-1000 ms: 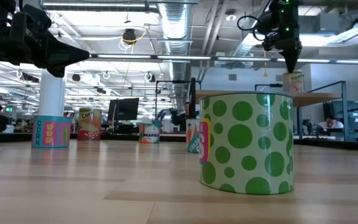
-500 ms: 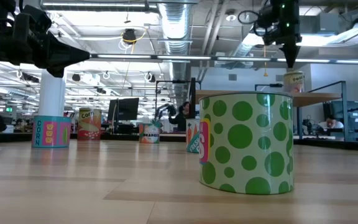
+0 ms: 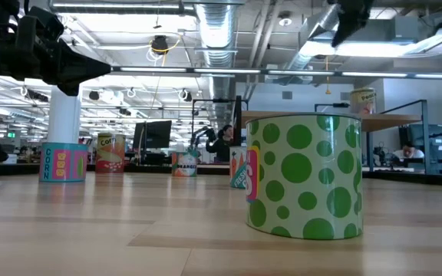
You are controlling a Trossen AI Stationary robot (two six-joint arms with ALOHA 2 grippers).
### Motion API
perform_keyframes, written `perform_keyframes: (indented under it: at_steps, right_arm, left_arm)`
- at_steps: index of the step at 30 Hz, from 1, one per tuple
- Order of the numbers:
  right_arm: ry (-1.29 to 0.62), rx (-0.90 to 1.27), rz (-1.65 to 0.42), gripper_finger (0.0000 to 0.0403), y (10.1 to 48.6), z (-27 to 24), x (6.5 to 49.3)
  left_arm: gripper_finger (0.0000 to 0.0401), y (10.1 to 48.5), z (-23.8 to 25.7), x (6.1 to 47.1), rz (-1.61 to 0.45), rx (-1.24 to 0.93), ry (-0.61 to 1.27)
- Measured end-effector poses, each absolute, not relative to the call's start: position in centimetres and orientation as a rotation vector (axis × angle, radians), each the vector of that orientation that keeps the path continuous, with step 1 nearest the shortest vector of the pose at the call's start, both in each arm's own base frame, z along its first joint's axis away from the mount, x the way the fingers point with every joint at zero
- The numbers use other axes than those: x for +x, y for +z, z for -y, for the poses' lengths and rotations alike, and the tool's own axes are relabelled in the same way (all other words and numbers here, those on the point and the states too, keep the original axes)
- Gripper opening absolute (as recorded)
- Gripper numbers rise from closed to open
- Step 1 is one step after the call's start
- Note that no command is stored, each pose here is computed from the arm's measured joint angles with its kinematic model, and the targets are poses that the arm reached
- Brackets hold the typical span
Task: Pick and place cans onto a shelf
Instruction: Put the bottom large canned corn on the shelf
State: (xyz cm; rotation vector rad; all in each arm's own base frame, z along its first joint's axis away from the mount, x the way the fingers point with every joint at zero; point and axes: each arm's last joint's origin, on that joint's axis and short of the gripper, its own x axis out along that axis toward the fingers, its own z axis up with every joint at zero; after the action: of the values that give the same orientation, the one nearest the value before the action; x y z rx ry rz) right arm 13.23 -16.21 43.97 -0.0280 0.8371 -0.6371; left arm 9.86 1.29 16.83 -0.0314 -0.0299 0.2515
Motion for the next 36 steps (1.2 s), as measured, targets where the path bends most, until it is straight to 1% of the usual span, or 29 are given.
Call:
perform_keyframes:
  at_steps: [5, 12, 19, 24, 29, 36]
  right_arm:
    - [-0.542, -0.088, -0.642, 0.0008, 41.8, 13.6, 14.1]
    - [-0.372, -0.109, -0.451, 0.0004, 36.5, 9.7, 16.4]
    - [-0.160, -0.014, -0.342, 0.0003, 31.8, 4.5, 18.8]
    - [-0.101, -0.021, -0.241, 0.0004, 29.8, 0.7, 20.3]
    - [-0.066, -0.022, -0.209, 0.0004, 27.6, -2.2, 21.3]
    - [-0.105, 0.216, -0.329, 0.0013, 24.8, -4.6, 22.7]
  left_arm:
    - [0.0000, 16.8, -1.3, 9.9, 0.030, -0.031, 0.251]
    - [0.0000, 16.8, -1.3, 9.9, 0.029, -0.031, 0.251]
    - [0.0000, 16.8, -1.3, 9.9, 0.029, -0.028, 0.252]
    - [0.0000, 16.8, -1.3, 9.9, 0.029, -0.027, 0.252]
    - [0.0000, 16.8, -1.3, 9.9, 0.030, -0.028, 0.252]
    - [0.0000, 17.0, -1.3, 9.9, 0.048, -0.042, 0.252]
